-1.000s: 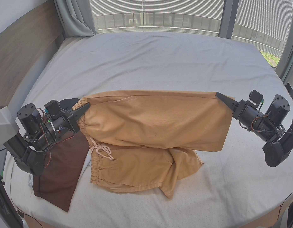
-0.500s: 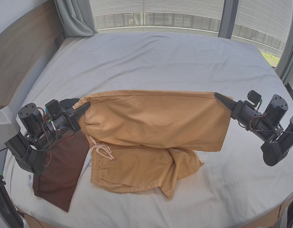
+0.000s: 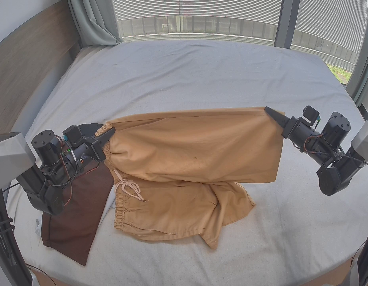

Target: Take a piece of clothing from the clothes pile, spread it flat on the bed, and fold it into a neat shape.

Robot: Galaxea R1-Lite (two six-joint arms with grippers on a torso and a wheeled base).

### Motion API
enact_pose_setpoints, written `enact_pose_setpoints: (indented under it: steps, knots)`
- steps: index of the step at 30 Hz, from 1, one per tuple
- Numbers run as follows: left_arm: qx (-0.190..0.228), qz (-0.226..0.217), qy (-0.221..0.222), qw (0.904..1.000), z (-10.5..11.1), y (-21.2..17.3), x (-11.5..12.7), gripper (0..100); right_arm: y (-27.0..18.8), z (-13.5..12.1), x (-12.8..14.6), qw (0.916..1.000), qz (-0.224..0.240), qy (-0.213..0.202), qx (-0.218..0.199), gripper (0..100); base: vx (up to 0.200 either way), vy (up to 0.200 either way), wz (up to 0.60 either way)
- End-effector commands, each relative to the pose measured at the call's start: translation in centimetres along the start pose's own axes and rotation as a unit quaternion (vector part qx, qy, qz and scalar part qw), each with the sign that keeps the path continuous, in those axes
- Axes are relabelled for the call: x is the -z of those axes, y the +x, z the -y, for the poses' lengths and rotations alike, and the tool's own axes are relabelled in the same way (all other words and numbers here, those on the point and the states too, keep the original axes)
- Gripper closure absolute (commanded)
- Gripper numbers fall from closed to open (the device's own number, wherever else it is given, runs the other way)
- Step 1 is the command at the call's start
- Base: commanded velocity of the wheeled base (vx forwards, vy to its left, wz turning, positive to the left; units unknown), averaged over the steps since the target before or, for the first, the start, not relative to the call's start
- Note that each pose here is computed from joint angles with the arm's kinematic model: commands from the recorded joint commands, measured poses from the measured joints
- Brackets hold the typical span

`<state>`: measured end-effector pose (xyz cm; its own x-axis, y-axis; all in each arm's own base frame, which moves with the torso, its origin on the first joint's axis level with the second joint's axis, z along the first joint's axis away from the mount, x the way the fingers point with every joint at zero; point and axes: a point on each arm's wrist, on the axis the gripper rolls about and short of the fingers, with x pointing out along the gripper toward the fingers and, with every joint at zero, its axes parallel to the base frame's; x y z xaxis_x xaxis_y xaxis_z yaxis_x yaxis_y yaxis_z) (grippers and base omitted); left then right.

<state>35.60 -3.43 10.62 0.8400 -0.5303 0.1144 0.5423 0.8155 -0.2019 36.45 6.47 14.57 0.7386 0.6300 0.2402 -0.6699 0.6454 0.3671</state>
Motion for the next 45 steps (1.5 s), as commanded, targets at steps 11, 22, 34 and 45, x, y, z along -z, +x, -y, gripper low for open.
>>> enact_pose_setpoints:
  steps: [11,22,34,45]
  knots:
    - [-0.014,0.020,-0.034,0.9991,-2.0,2.8,1.3,100,3.8,4.2,1.5,1.0000,0.001,0.000,0.006,100,0.000,0.000,0.00]
    - [-0.031,0.023,-0.051,0.9979,-3.9,4.9,4.0,100,6.1,7.5,2.0,0.9998,0.003,0.000,0.018,100,0.000,0.000,0.00]
    - [-0.038,0.053,-0.075,0.9950,-5.5,7.3,5.3,100,7.5,9.7,3.4,0.9998,0.002,0.001,0.022,100,0.000,0.000,0.00]
    - [-0.051,0.070,-0.112,0.9900,-6.5,8.2,6.2,100,9.4,11.4,4.4,0.9998,0.003,0.000,0.019,100,0.000,0.000,0.00]
